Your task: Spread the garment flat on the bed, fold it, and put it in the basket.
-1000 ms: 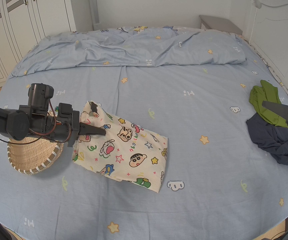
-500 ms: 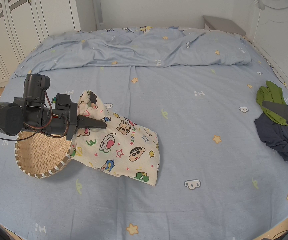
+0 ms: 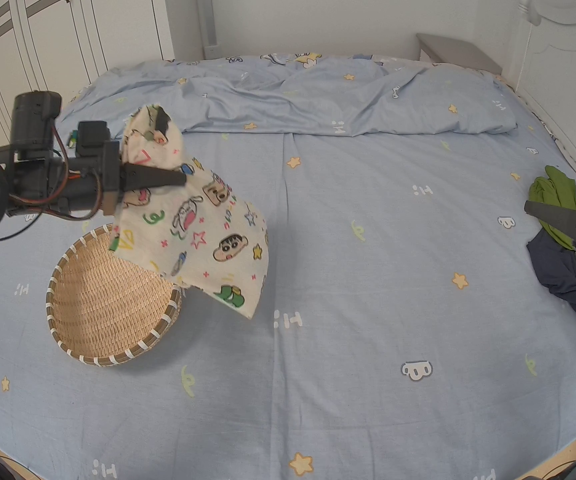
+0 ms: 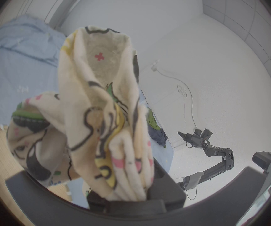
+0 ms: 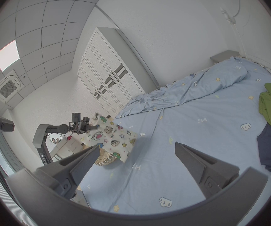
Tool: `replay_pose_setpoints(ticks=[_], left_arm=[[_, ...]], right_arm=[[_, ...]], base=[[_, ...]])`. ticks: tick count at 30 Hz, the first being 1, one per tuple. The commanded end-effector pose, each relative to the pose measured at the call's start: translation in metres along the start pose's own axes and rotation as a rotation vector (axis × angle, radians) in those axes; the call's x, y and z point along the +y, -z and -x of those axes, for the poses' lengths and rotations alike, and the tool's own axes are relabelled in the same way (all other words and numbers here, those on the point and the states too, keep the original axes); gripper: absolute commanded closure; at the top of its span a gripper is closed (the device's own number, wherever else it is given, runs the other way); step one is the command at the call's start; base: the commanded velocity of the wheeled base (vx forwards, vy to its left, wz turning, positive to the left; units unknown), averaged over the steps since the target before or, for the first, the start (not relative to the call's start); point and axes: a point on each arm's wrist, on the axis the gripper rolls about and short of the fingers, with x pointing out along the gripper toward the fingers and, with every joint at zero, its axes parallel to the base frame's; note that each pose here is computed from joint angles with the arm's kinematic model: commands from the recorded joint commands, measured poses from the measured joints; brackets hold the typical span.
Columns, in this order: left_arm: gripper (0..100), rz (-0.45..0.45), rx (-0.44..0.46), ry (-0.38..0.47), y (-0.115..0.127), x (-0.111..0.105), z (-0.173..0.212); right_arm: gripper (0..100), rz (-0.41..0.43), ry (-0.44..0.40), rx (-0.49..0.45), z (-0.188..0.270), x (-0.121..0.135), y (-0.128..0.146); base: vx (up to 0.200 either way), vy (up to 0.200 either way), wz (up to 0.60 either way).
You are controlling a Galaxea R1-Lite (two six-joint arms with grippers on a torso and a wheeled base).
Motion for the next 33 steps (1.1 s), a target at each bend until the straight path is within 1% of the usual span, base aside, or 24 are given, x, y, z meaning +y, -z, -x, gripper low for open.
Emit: replay_pose_setpoints(ticks=[1,4,6,8,10,14,17,19,20,21,22,23,24,26,29,31,32,33], left_arm=[[100,-0.054,-0.124,-0.085,-0.012,-0.014,0.057],[100,-0.043,-0.179,-0.159,-0.012,-0.011,0.085],[100,-0.026,-0.184,-0.179,-0.009,-0.007,0.090],[100,0.030,-0.187,-0.226,0.001,0.008,0.099],[100,0.064,-0.182,-0.247,0.008,0.015,0.102],[100,0.172,-0.172,-0.309,0.031,0.040,0.112],[100,0.253,-0.148,-0.336,0.045,0.064,0.111],[100,0.296,-0.130,-0.354,0.051,0.084,0.110],[100,0.306,-0.115,-0.364,0.054,0.094,0.107],[100,0.307,-0.111,-0.366,0.054,0.097,0.106],[100,0.308,-0.095,-0.374,0.057,0.108,0.104],[100,0.309,-0.093,-0.377,0.058,0.111,0.104],[100,0.313,-0.083,-0.389,0.061,0.120,0.103],[100,0.318,-0.080,-0.425,0.060,0.131,0.103],[100,0.309,-0.083,-0.504,0.058,0.137,0.102],[100,0.306,-0.084,-0.516,0.057,0.137,0.102],[100,0.289,-0.078,-0.563,0.057,0.135,0.102],[100,0.285,-0.072,-0.569,0.058,0.135,0.101]], right_arm=[[0,0.006,0.004,-0.008,0.001,0.000,-0.002],[0,0.007,0.004,-0.009,0.001,0.000,-0.002],[0,0.006,0.003,-0.007,0.001,0.000,-0.002],[0,0.006,0.003,-0.007,0.001,0.000,-0.002],[0,0.006,0.002,-0.007,0.001,0.000,-0.001],[0,0.006,-0.002,-0.004,0.001,0.001,-0.001],[0,0.006,-0.004,-0.003,0.001,0.001,-0.001],[0,0.006,-0.005,-0.003,0.001,0.002,0.000],[0,0.006,-0.005,-0.003,0.001,0.002,0.000],[0,0.007,-0.006,-0.004,0.001,0.002,-0.001],[0,0.006,-0.006,-0.004,0.001,0.002,-0.001],[0,0.006,-0.006,-0.004,0.001,0.002,-0.001],[0,0.006,-0.006,-0.004,0.001,0.002,0.000],[0,0.006,-0.007,-0.003,0.001,0.002,0.000],[0,0.003,-0.006,0.000,0.001,0.002,0.000],[0,0.003,-0.006,0.000,0.001,0.002,0.000],[0,0.004,-0.007,0.000,0.000,0.002,0.001],[0,0.003,-0.007,0.000,0.000,0.002,0.001]], base=[[0.000,0.000,0.00],[0.000,0.000,0.00],[0.000,0.000,0.00],[0.000,0.000,0.00],[0.000,0.000,0.00],[0.000,0.000,0.00],[0.000,0.000,0.00],[0.000,0.000,0.00],[0.000,0.000,0.00],[0.000,0.000,0.00],[0.000,0.000,0.00],[0.000,0.000,0.00],[0.000,0.000,0.00],[0.000,0.000,0.00],[0.000,0.000,0.00],[0.000,0.000,0.00],[0.000,0.000,0.00],[0.000,0.000,0.00]])
